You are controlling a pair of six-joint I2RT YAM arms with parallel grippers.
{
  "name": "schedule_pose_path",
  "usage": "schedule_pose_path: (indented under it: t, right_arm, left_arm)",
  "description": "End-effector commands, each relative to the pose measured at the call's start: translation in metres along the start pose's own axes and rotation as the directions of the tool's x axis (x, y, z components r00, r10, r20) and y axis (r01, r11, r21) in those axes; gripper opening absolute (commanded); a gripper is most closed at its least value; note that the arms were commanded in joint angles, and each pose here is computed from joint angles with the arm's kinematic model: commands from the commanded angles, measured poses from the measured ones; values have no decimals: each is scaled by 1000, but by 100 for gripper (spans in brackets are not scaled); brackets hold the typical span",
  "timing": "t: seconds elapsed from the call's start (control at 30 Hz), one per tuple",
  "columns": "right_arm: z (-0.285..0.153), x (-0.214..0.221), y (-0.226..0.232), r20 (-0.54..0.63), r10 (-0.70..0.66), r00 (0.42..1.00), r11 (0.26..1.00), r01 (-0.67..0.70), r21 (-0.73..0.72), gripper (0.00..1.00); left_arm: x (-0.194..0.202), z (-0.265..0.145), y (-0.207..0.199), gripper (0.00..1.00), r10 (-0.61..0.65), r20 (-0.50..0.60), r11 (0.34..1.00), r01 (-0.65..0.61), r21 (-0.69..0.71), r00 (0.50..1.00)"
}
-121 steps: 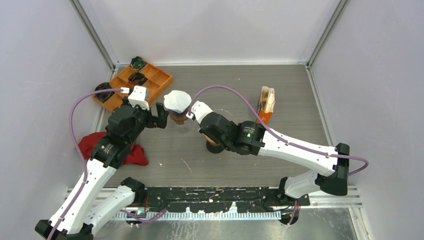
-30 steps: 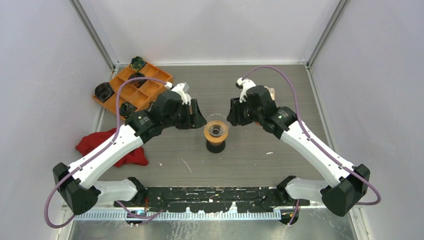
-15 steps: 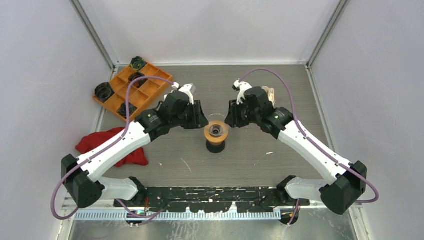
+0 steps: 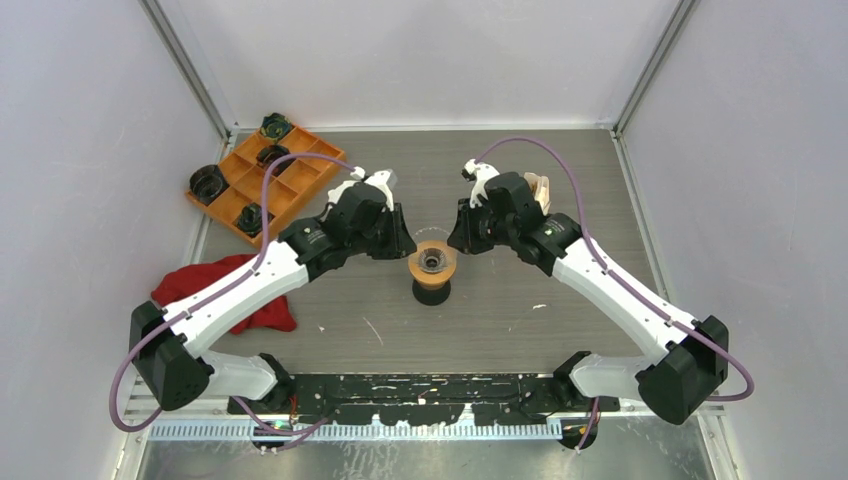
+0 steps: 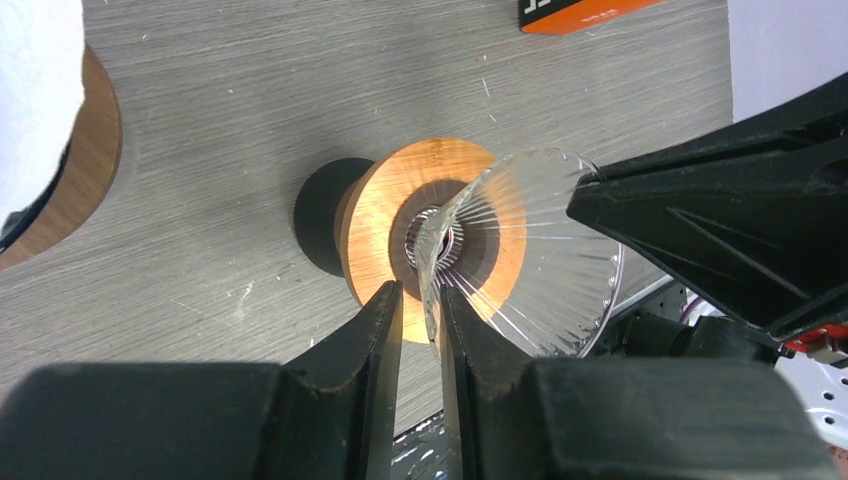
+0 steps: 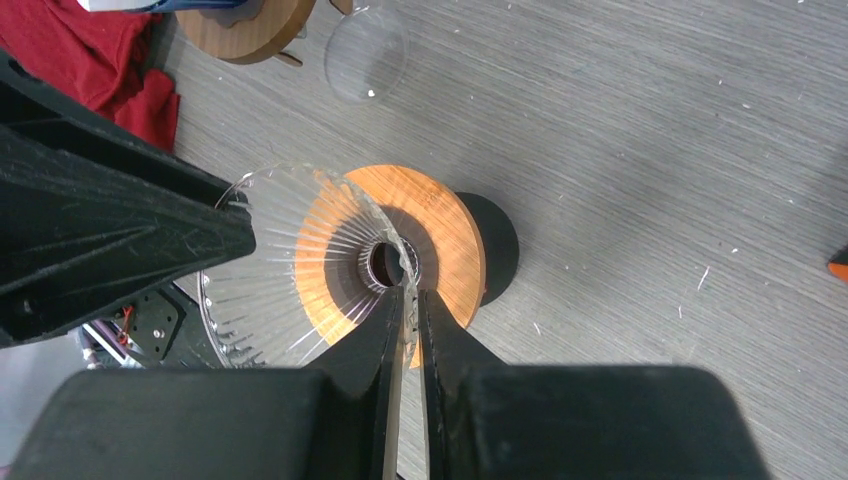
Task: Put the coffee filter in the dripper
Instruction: Press the coffee dripper onto the connecting ring.
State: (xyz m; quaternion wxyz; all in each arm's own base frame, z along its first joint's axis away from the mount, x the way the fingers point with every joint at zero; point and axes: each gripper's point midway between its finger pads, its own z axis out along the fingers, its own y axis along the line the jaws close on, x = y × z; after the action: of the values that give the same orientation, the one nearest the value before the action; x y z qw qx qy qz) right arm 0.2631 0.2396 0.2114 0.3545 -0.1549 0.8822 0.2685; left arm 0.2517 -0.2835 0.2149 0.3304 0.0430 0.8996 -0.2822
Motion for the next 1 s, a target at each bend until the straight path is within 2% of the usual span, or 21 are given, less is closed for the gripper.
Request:
schedule_pose_path:
  t: [0.0,0.2,0.7,0.97]
  right_arm:
    - [4,0,-1,-13,-2,1000,1000,2,6,12]
    - [10,13,-11,-67,7,998,999,-4,43,7]
    - [26,57,-38,-194,9,981,991,16,130,3]
    - [29,77,-49,-217,3,976,988,31,150,3]
  left_arm:
    - [-2,1,5,20,28,10,999,-28,-28,1000]
    - [4,4,11,16,36,-13,998,-37,-48,999]
    - [24,17,23,11,39,-83,995,-46,-85,996]
    - [39,23,30,11,50,-106,991,-63,-117,993]
